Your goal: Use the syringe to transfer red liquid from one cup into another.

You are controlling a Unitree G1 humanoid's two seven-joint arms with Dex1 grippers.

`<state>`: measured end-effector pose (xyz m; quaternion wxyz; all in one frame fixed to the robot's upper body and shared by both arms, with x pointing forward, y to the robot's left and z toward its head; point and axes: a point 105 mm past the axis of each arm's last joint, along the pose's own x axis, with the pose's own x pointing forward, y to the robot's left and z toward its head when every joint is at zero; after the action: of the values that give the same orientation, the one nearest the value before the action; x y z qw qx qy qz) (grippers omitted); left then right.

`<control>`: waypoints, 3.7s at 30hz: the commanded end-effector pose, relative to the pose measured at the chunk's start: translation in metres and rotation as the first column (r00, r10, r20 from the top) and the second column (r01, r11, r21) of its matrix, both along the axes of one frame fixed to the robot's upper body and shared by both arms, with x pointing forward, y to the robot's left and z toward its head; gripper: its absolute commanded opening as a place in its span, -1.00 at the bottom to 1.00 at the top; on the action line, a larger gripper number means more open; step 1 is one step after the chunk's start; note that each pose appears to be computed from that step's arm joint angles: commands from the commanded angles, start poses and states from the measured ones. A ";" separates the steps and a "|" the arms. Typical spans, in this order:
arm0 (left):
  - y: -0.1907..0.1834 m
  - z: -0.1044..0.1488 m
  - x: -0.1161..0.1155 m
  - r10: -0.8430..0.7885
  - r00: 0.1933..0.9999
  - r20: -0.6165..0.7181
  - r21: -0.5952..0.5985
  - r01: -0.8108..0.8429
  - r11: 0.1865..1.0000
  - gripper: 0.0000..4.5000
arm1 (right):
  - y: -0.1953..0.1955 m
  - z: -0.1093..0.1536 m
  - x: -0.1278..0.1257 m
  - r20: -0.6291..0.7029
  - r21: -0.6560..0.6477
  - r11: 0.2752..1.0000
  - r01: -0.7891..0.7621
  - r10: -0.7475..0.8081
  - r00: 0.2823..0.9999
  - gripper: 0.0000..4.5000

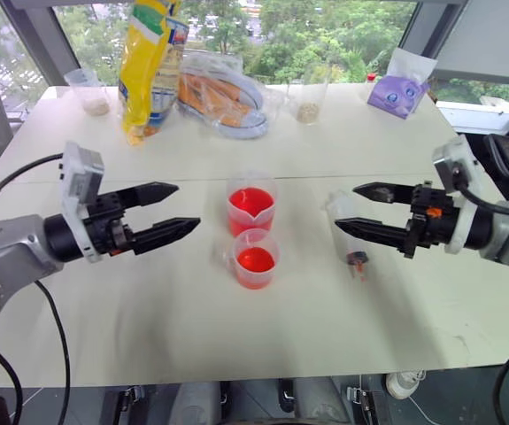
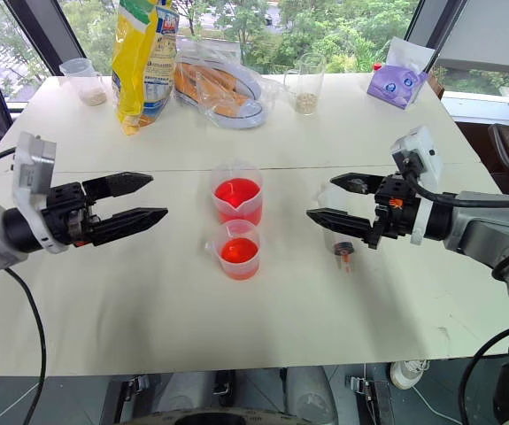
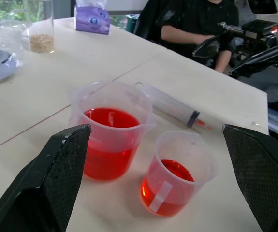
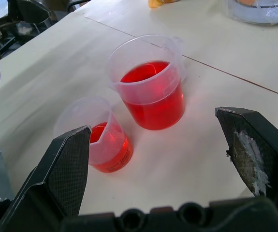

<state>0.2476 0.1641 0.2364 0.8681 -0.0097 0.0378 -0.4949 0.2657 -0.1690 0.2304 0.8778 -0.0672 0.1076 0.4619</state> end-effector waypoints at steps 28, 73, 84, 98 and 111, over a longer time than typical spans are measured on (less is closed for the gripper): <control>-0.007 0.009 -0.002 -0.061 0.996 0.072 -0.010 0.062 0.998 1.00 | -0.004 -0.001 -0.002 -0.021 -0.038 0.998 0.046 -0.047 0.999 0.98; -0.019 0.000 0.008 0.020 0.988 0.153 -0.077 -0.008 0.997 1.00 | -0.013 -0.088 0.117 -0.406 -0.518 0.792 0.324 -0.561 0.721 -0.37; -0.014 0.013 0.019 -0.020 0.985 0.172 -0.037 0.027 0.999 1.00 | 0.046 0.085 0.096 0.154 0.187 0.973 0.134 -0.163 0.974 -0.37; -0.014 0.030 0.030 -0.069 0.978 0.198 0.006 0.069 0.998 1.00 | 0.118 0.083 0.078 0.421 0.542 0.810 -0.225 -0.030 0.907 -0.37; -0.021 0.049 0.040 -0.078 0.969 0.235 -0.021 0.085 0.996 1.00 | 0.135 0.010 0.088 0.415 0.465 0.866 -0.182 -0.032 0.909 -0.37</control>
<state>0.2889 0.1441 0.2781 0.8476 0.0299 -0.0598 -0.5264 0.3589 -0.0365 0.2262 0.8584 0.0685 -0.1695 0.4794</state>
